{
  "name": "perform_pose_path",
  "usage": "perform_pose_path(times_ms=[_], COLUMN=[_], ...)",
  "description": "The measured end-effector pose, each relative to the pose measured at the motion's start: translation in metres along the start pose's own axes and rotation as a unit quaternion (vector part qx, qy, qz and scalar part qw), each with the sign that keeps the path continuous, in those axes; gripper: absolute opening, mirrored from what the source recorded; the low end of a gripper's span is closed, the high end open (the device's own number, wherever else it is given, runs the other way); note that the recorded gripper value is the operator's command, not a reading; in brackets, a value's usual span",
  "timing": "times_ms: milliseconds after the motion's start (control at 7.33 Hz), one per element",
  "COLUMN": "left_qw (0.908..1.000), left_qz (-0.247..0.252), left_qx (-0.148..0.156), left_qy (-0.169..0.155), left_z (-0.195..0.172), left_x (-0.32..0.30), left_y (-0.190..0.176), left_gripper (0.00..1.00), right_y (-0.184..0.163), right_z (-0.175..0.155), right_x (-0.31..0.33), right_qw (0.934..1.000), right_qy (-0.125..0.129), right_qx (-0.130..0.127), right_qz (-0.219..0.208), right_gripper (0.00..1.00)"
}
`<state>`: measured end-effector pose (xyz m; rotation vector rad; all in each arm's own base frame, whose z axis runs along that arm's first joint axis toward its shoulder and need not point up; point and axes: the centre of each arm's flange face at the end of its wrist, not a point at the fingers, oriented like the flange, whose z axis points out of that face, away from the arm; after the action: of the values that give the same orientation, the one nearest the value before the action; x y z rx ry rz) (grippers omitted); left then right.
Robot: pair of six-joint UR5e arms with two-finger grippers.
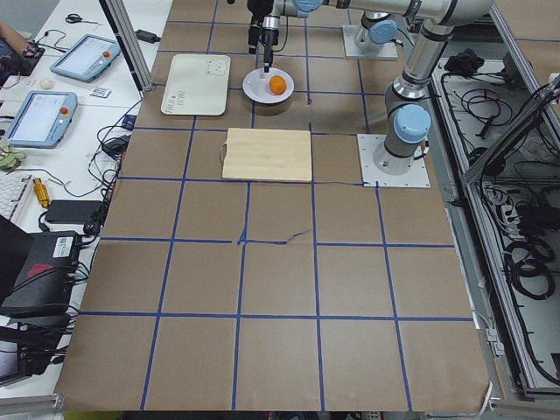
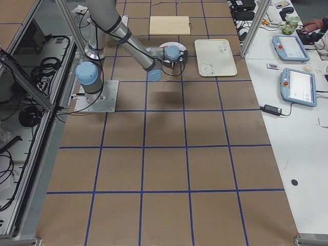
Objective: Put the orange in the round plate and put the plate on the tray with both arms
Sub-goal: 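Close the right gripper on the bowl rim nearest it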
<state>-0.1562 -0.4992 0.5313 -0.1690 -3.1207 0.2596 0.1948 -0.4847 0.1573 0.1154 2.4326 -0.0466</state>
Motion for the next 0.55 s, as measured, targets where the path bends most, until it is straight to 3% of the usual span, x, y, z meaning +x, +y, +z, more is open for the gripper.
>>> perform_pose_path(times_ms=[273,545], left_qw=[1.0,1.0], left_qz=[-0.001,-0.001], left_qx=[0.0,0.0], left_qy=[0.0,0.0], left_z=[0.0,0.0], left_x=[-0.0005,-0.0006], left_y=[-0.0002,-0.0002], left_gripper=[1.0,1.0], right_y=[0.0041,0.0048], right_z=[0.005,0.0062], right_x=[-0.0041,-0.003], right_qw=[1.0,1.0], right_qy=[0.003,0.006], right_qx=[-0.005,-0.007], right_qz=[0.001,0.004], right_gripper=[0.73,0.44])
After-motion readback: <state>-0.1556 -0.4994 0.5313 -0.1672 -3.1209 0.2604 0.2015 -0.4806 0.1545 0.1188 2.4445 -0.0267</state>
